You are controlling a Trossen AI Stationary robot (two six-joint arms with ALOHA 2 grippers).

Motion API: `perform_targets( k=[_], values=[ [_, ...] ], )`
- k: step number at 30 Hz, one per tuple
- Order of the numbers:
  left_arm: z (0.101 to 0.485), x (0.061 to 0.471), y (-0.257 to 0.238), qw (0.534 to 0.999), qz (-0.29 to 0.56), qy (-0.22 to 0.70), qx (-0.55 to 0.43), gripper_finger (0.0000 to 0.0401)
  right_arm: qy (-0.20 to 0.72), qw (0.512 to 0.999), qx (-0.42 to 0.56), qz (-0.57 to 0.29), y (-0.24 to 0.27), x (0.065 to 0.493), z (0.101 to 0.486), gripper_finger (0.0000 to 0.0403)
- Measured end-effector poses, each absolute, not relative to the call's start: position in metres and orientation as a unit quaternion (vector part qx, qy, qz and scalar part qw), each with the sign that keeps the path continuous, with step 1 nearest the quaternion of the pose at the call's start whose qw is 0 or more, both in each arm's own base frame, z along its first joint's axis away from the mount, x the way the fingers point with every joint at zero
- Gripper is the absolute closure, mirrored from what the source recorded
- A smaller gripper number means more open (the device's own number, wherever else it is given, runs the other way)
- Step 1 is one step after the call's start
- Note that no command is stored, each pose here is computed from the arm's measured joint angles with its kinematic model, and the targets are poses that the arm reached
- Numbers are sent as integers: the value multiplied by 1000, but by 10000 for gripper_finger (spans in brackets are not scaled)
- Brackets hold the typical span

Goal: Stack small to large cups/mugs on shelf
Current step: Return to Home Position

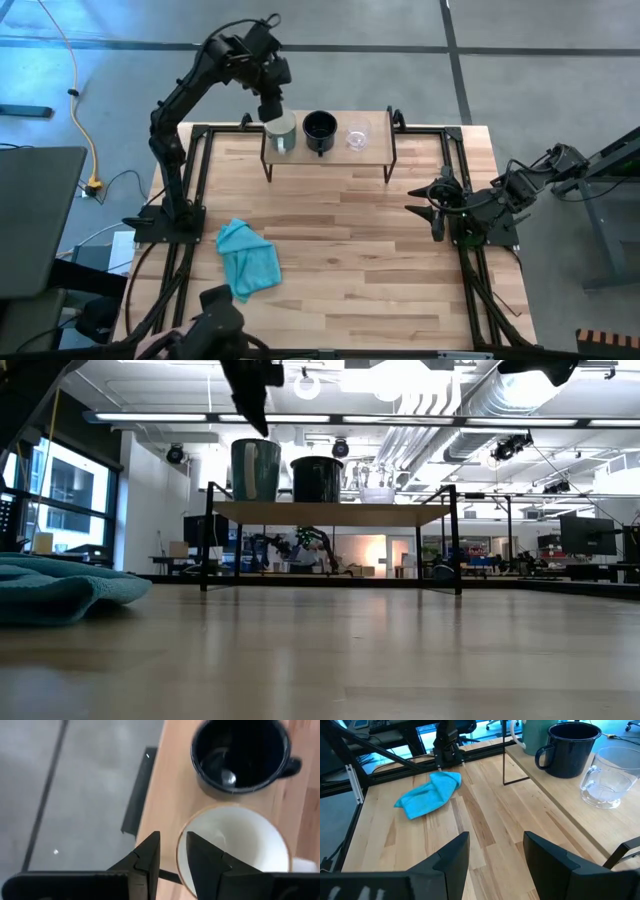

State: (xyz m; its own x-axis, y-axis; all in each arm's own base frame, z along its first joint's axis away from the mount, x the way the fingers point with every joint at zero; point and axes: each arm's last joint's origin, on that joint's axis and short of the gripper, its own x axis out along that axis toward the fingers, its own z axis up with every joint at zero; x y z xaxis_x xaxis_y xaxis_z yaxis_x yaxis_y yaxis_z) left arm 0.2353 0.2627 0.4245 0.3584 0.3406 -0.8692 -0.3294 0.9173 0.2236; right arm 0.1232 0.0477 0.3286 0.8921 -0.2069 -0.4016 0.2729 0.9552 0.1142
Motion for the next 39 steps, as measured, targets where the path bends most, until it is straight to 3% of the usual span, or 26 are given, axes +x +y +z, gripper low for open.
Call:
perform_targets(
  k=[22,39],
  values=[
    [483,197,221,858,257,442,46,318,198,969,86,-119,48,123,328,224],
    [548,126,139,898,332,284,53,318,166,973,102,-126,49,126,334,224]
  ],
)
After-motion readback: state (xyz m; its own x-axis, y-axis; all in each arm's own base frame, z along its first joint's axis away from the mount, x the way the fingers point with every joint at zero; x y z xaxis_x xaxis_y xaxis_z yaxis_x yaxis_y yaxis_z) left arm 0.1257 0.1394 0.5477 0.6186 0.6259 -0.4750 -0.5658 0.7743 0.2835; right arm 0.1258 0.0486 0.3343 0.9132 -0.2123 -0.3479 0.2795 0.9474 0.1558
